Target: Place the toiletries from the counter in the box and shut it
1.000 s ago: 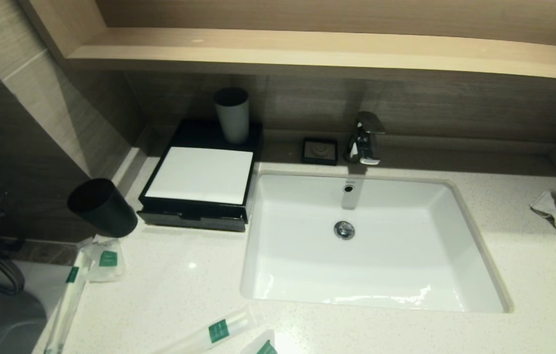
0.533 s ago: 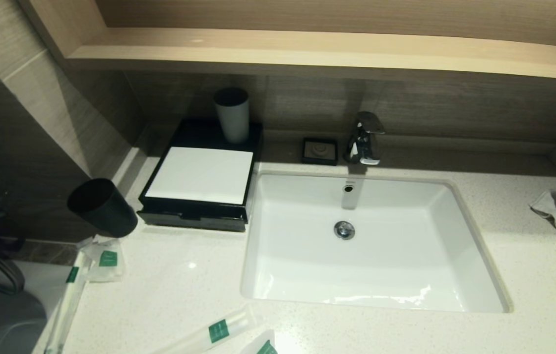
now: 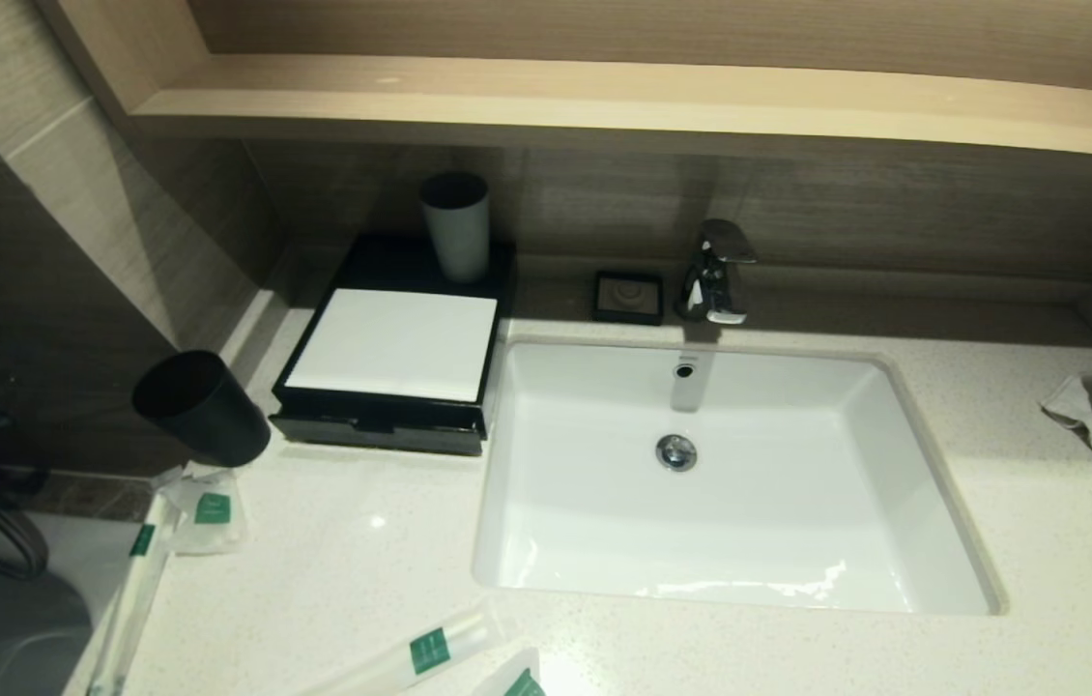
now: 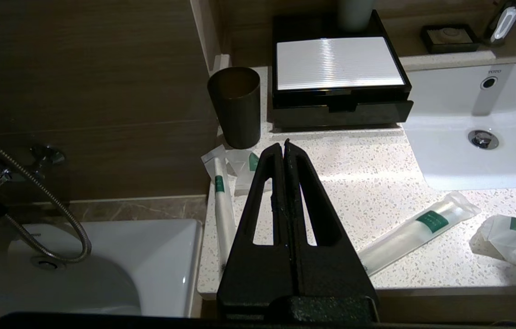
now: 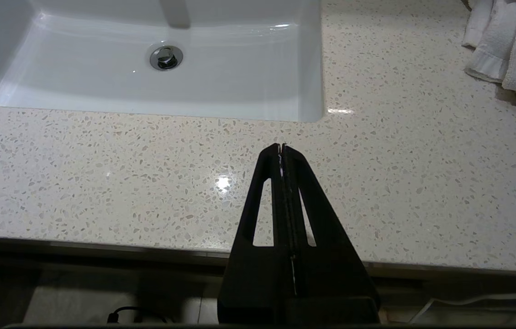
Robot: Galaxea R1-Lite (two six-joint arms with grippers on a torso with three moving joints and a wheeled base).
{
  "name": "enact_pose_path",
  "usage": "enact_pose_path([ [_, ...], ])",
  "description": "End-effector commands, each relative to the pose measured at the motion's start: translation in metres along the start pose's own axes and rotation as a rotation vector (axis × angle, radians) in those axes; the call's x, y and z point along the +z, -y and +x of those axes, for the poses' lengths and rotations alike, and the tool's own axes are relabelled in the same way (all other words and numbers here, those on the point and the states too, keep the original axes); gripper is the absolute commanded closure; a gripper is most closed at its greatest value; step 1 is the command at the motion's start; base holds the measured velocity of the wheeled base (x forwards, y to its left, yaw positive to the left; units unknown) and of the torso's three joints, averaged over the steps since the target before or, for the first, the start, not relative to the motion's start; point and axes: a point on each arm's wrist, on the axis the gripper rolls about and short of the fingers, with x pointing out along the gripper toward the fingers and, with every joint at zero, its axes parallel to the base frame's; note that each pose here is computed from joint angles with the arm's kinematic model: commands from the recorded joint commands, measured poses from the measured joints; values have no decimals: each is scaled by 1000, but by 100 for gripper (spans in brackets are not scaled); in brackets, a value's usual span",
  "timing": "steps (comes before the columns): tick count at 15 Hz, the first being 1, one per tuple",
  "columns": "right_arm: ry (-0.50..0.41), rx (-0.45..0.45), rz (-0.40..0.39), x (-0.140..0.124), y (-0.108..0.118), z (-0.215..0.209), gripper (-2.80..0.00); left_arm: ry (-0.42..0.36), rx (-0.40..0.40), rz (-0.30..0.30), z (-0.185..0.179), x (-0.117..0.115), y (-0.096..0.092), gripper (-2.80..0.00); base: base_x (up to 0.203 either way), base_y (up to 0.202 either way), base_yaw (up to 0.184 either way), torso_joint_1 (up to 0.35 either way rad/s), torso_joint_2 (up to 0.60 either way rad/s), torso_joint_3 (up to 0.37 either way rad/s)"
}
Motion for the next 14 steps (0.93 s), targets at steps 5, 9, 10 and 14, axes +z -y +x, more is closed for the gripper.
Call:
enact_pose_path([
  [5,0,0,0,0,0,0,0,-5,4,1,-11,13,-1,0,0,0,0,0,0,0],
  [9,0,0,0,0,0,0,0,52,8,21,-28,35,-2,0,0,0,0,0,0,0],
  [10,0,0,0,0,0,0,0,69,11,40,-32,41,-2,0,0,0,0,0,0,0],
  [14,0,0,0,0,0,0,0,133,42,123,-47,59,-3,0,0,0,0,0,0,0],
])
